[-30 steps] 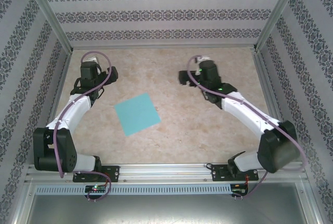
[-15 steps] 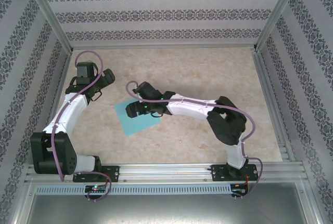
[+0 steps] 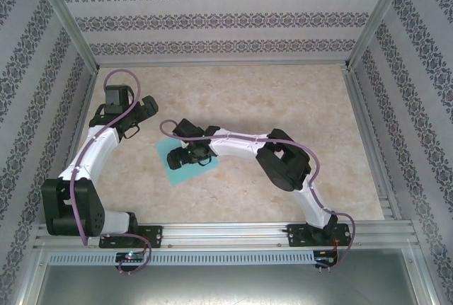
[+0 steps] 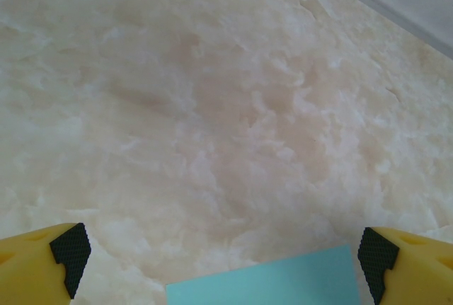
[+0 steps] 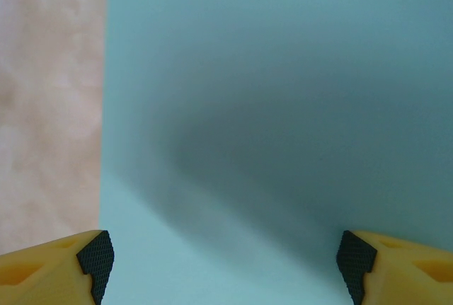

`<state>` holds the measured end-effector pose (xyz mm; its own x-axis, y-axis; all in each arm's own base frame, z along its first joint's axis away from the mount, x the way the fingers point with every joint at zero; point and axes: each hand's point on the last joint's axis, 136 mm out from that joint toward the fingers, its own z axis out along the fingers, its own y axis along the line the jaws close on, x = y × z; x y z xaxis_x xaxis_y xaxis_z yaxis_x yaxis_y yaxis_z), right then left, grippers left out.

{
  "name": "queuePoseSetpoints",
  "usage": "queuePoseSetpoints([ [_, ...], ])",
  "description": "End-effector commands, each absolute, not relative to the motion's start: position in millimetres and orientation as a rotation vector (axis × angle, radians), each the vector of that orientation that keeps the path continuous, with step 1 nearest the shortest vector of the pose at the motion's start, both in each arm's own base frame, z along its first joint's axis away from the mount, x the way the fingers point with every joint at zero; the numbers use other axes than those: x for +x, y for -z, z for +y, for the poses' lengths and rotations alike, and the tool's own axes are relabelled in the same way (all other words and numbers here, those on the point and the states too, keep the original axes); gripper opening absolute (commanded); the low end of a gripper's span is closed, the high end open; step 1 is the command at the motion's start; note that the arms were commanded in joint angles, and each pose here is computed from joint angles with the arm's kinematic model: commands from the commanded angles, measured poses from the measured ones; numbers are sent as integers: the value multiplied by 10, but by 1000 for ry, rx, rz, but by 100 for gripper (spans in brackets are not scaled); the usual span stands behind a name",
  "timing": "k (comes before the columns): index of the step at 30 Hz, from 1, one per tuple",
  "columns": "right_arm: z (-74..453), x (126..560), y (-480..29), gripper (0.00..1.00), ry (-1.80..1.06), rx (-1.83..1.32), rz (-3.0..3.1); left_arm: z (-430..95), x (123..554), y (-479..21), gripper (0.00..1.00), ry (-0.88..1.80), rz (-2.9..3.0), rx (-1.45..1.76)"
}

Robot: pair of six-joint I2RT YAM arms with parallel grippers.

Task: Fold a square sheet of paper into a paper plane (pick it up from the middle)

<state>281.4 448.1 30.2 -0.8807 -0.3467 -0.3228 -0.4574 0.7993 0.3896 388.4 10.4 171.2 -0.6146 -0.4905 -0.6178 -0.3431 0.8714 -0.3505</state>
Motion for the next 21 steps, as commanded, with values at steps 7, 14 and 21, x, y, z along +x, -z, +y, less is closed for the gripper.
queuePoseSetpoints([
  [7,3524,3227,94,86,-414,-397,2899,106,3861,-1770,100,268,2305,-594],
  [14,2567,3285,190,86,-253,-88,2967,-22,3801,-1579,100,354,2358,-601],
  [21,2250,3428,-286,86,-222,-127,2909,-99,3767,-1452,100,411,2393,-614],
])
